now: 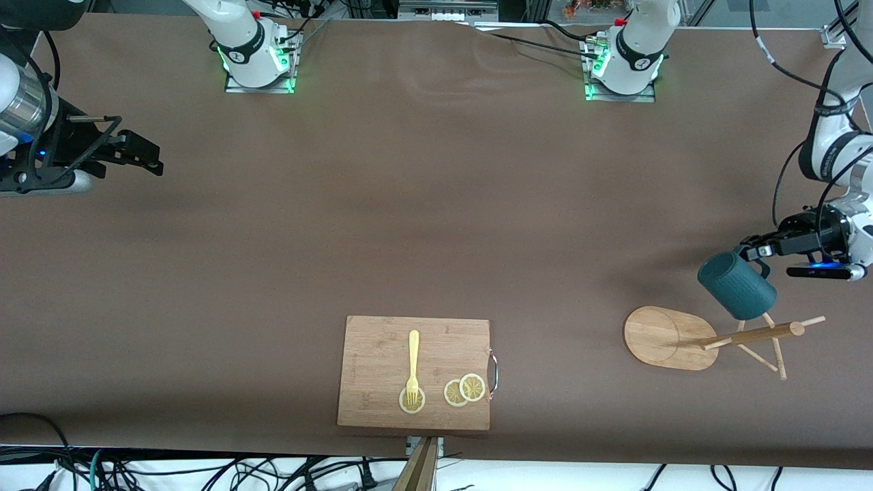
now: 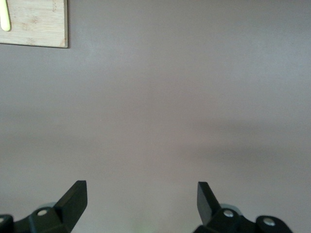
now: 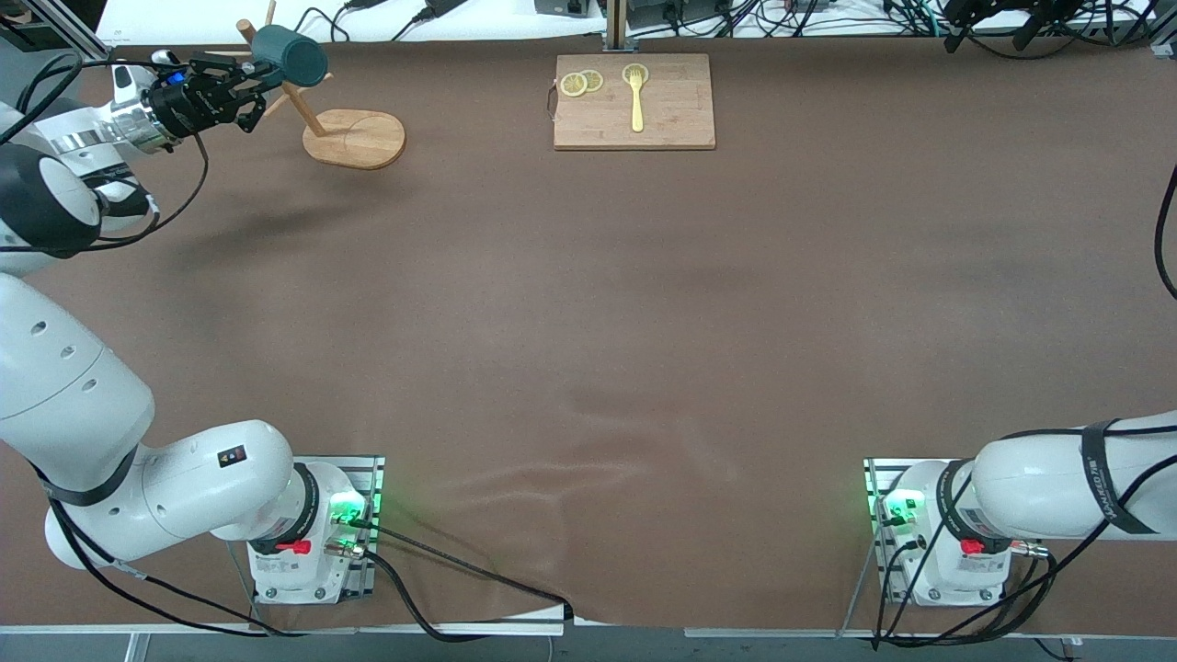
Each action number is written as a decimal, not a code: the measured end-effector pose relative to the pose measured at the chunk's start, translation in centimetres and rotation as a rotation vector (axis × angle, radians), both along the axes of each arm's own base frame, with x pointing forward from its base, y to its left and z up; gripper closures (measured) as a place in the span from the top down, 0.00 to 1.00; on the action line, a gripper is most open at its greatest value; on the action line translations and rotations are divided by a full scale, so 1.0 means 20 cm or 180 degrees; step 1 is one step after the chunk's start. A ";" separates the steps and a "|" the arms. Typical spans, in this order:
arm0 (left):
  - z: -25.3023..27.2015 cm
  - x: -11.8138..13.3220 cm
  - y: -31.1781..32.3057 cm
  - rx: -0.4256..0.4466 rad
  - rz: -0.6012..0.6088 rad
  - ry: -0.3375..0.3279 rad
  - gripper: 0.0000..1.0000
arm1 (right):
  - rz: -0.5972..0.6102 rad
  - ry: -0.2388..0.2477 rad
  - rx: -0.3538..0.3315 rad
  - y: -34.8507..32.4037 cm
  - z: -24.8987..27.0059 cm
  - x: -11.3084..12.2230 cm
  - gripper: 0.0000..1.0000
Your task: Pass cup and hang on rack
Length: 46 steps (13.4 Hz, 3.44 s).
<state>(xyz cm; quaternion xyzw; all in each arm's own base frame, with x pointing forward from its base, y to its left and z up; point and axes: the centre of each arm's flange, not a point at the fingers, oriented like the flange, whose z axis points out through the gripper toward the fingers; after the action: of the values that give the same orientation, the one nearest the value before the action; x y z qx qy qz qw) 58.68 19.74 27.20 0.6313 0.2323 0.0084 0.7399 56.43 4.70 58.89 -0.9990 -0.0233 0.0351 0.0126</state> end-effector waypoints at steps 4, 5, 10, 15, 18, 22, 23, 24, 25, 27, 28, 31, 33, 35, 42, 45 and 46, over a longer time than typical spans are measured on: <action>-0.09 0.11 0.05 -0.0057 0.0078 -0.0067 0.21 | -0.0001 -0.0001 0.0000 0.00 0.00 0.00 1.00; -0.11 0.12 0.05 -0.0090 0.0112 -0.0066 0.21 | -0.0001 -0.0001 0.0000 0.00 0.00 0.00 1.00; -0.21 0.09 0.10 -0.0188 0.0188 -0.0002 0.21 | -0.0001 -0.0002 0.0000 0.00 0.00 0.00 1.00; -0.26 0.06 0.12 -0.0255 0.0186 0.0014 0.25 | -0.0001 -0.0002 0.0000 0.00 0.00 0.00 1.00; -0.21 0.06 0.11 -0.0079 -0.0073 -0.0059 0.54 | -0.0001 -0.0002 0.0000 0.00 0.00 0.00 1.00; 0.02 -0.05 0.11 0.0707 -0.0851 0.0024 0.96 | -0.0002 -0.0004 0.0001 0.00 0.00 0.00 1.00; 0.10 -0.09 0.12 0.0949 -0.1053 0.0062 1.00 | -0.0002 -0.0004 0.0001 0.00 0.00 0.00 1.00; 0.17 -0.13 0.13 0.1164 -0.1254 0.0106 1.00 | -0.0002 -0.0004 0.0001 0.00 0.00 0.00 1.00; 0.23 -0.18 0.13 0.1365 -0.1468 0.0167 1.00 | -0.0002 -0.0004 0.0001 0.00 0.00 0.00 1.00; 0.33 -0.25 0.13 0.1776 -0.1850 0.0293 1.00 | -0.0002 -0.0005 0.0001 0.00 0.00 0.00 1.00; 0.38 -0.26 0.10 0.1977 -0.2030 0.0330 1.00 | -0.0002 -0.0005 0.0001 0.00 0.00 0.00 1.00; 0.64 -0.12 -0.16 0.2716 -0.2442 0.0493 1.00 | -0.0002 -0.0005 0.0001 0.00 0.00 0.00 1.00; 0.85 0.00 -0.46 0.3399 -0.2568 0.0670 1.00 | -0.0002 -0.0006 0.0001 0.00 0.00 0.00 1.00; 1.03 0.11 -0.74 0.4193 -0.2681 0.0546 1.00 | -0.0002 -0.0006 0.0001 0.00 0.00 0.00 1.00; 1.65 0.10 -0.87 0.5268 -0.2079 -0.0156 1.00 | -0.0001 -0.0007 0.0001 0.00 0.00 0.00 1.00; 1.78 -0.04 -0.89 0.5204 -0.2016 0.0166 1.00 | -0.0001 -0.0007 0.0001 0.00 0.00 0.00 1.00; 1.78 -0.05 -0.90 0.5188 -0.1970 0.0282 1.00 | -0.0001 -0.0007 0.0001 0.00 0.00 0.00 1.00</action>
<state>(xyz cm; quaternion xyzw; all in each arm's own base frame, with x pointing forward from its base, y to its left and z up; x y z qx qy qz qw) 57.65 1.72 62.81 0.9984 0.0006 -0.0540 0.0171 56.46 4.69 58.93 -0.9991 -0.0232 0.0340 0.0128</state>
